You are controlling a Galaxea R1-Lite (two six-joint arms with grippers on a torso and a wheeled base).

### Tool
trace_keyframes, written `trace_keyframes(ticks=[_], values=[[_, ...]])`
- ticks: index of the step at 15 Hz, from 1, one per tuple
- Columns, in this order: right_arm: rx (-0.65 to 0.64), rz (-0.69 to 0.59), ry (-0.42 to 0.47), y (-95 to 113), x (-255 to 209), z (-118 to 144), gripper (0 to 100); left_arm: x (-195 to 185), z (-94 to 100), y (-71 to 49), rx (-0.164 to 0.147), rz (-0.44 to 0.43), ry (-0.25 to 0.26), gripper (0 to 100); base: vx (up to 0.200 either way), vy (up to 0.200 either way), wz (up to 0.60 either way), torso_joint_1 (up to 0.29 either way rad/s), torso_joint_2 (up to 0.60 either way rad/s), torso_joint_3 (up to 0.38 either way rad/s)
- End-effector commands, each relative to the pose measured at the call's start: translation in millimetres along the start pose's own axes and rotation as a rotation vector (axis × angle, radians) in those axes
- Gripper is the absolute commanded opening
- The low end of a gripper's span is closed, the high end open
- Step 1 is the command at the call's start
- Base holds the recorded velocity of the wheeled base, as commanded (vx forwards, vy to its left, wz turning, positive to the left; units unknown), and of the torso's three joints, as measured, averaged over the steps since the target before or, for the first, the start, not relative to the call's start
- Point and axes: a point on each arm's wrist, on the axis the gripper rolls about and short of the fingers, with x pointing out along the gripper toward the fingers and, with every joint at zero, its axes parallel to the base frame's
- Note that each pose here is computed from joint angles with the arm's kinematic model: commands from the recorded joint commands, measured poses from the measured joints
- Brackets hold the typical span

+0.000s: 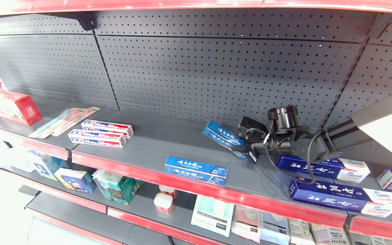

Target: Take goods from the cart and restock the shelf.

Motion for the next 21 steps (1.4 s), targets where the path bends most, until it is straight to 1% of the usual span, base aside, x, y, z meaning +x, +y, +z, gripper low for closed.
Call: trace_keyframes(ticks=[1,2,3,7,11,15,16,18,21], values=[[0.005,0.011,0.009,2.1,1.6,-3.0,0,0.1,0.0,0.0,-0.001,0.001,0.001,100,0.0,0.0,0.0,0.0,0.0,0.0],[0.007,0.014,0.013,3.4,1.6,-4.5,0,0.1,0.0,0.0,-0.001,0.001,0.001,100,0.0,0.0,0.0,0.0,0.0,0.0],[0.008,0.015,0.014,3.7,1.6,-4.9,100,0.1,0.0,0.0,-0.001,0.001,0.001,100,0.0,0.0,0.0,0.0,0.0,0.0],[0.01,0.018,0.017,4.7,1.2,-5.8,100,0.1,0.0,0.0,-0.001,0.001,0.001,100,0.0,0.0,0.0,0.0,0.0,0.0],[0.026,-0.004,0.013,-0.4,-2.9,-3.6,100,0.1,0.0,0.0,-0.001,0.001,0.001,100,0.0,0.0,0.0,0.0,0.0,0.0],[0.126,-0.048,0.008,-12.1,-13.0,-3.4,100,0.1,0.0,0.0,-0.001,0.001,0.001,100,0.0,0.0,0.0,0.0,0.0,0.0],[0.172,-0.071,0.005,-15.5,-19.8,-1.3,100,0.1,0.0,0.0,-0.001,0.001,0.001,100,0.0,0.0,0.0,0.0,0.0,0.0],[0.207,-0.091,0.006,-19.7,-28.1,-3.1,100,0.1,0.0,0.0,-0.001,0.001,0.001,100,0.0,0.0,0.0,0.0,0.0,0.0],[0.224,-0.096,0.028,-17.5,-37.5,-10.4,100,0.1,0.0,0.0,-0.001,-0.001,0.001,100,0.0,0.0,0.0,0.0,0.0,0.0]])
